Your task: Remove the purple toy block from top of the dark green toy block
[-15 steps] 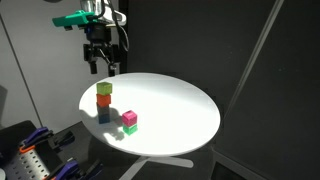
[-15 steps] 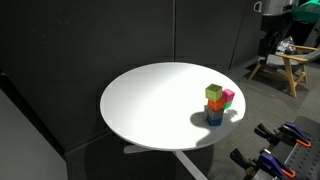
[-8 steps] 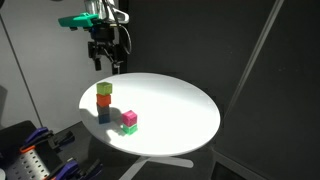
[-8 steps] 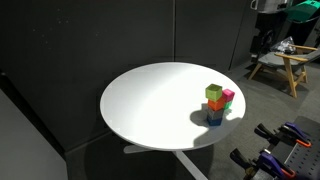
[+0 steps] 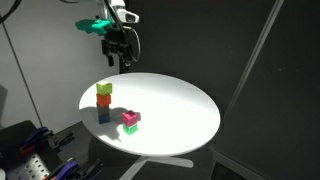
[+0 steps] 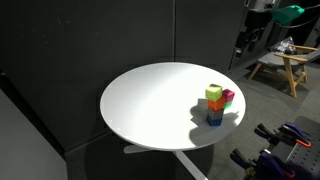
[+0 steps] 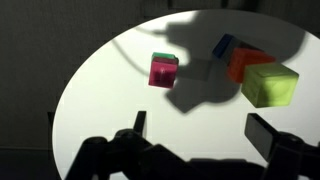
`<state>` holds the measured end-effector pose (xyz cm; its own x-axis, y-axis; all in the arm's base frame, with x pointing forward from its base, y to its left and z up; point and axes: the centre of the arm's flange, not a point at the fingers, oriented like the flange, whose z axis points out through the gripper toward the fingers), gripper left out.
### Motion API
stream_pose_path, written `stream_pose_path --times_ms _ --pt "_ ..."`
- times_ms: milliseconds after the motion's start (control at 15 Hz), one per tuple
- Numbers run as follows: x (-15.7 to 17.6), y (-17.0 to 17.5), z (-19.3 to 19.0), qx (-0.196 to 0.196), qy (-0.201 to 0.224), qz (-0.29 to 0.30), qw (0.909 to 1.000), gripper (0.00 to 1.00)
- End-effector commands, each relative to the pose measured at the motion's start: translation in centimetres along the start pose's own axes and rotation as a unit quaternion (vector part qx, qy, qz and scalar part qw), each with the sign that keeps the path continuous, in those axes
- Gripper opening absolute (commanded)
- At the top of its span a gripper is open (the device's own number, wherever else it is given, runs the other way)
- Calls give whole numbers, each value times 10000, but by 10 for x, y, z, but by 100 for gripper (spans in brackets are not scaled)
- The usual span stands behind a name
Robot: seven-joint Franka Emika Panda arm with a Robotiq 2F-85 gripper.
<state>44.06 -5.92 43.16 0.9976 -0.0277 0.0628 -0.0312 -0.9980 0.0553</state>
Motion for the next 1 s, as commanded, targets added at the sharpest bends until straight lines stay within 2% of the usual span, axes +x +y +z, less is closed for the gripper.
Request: stream_pose_path --times_ms 0,200,467,933 --pt "34 1 13 194 243 445 9985 100" --pt "56 -2 34 236 347 824 9957 100" --pt "78 0 60 183 286 1246 9916 100" --pt "103 9 90 70 -208 1597 9869 100"
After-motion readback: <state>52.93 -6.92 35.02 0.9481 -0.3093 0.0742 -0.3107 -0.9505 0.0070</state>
